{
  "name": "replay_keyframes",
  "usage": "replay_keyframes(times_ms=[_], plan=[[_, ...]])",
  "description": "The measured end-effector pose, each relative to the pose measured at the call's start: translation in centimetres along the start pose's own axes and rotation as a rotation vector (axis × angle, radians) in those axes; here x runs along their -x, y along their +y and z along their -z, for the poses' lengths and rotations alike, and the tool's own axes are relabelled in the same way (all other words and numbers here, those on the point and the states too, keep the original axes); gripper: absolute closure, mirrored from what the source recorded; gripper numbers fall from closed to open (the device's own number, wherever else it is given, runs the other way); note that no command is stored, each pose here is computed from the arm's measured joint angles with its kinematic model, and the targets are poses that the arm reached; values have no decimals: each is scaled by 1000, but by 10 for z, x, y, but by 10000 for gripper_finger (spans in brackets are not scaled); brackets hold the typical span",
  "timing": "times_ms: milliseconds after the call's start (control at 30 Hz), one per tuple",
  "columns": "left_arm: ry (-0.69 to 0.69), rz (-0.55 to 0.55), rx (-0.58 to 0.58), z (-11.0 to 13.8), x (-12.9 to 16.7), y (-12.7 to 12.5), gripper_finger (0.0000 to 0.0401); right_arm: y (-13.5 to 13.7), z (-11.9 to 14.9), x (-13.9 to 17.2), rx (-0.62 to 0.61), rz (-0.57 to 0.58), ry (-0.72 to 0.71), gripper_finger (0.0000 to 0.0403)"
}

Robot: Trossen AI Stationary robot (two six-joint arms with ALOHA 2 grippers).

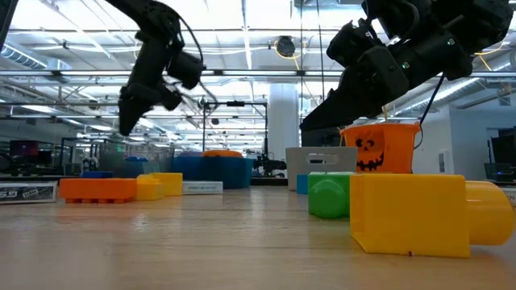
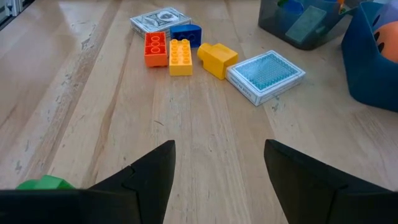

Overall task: Pick & Place Toys
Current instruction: Put the blue game piece into the black bin

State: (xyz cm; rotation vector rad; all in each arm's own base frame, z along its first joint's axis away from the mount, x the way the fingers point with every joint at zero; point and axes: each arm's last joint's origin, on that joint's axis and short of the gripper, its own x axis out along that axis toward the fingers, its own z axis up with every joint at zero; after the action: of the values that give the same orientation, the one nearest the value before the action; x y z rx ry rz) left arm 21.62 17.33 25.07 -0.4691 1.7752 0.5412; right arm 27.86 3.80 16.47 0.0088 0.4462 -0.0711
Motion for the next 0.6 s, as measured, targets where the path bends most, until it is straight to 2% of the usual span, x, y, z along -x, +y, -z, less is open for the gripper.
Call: replay_keyframes(times_ms=[167,333,467,600], plan=[[-275,81,-60,2,29,-5,139,0,0,0,-35,0,3,165],[-590,113,-114,12,50,-16,139,1,1,0,-49,-2,9,165],[-800,147,-160,19,54,-31,139,4,2,1,-58,-14,15,165],[-931,216,-203,19,42,-54,139,9,3,2,-62,-28,18,165]])
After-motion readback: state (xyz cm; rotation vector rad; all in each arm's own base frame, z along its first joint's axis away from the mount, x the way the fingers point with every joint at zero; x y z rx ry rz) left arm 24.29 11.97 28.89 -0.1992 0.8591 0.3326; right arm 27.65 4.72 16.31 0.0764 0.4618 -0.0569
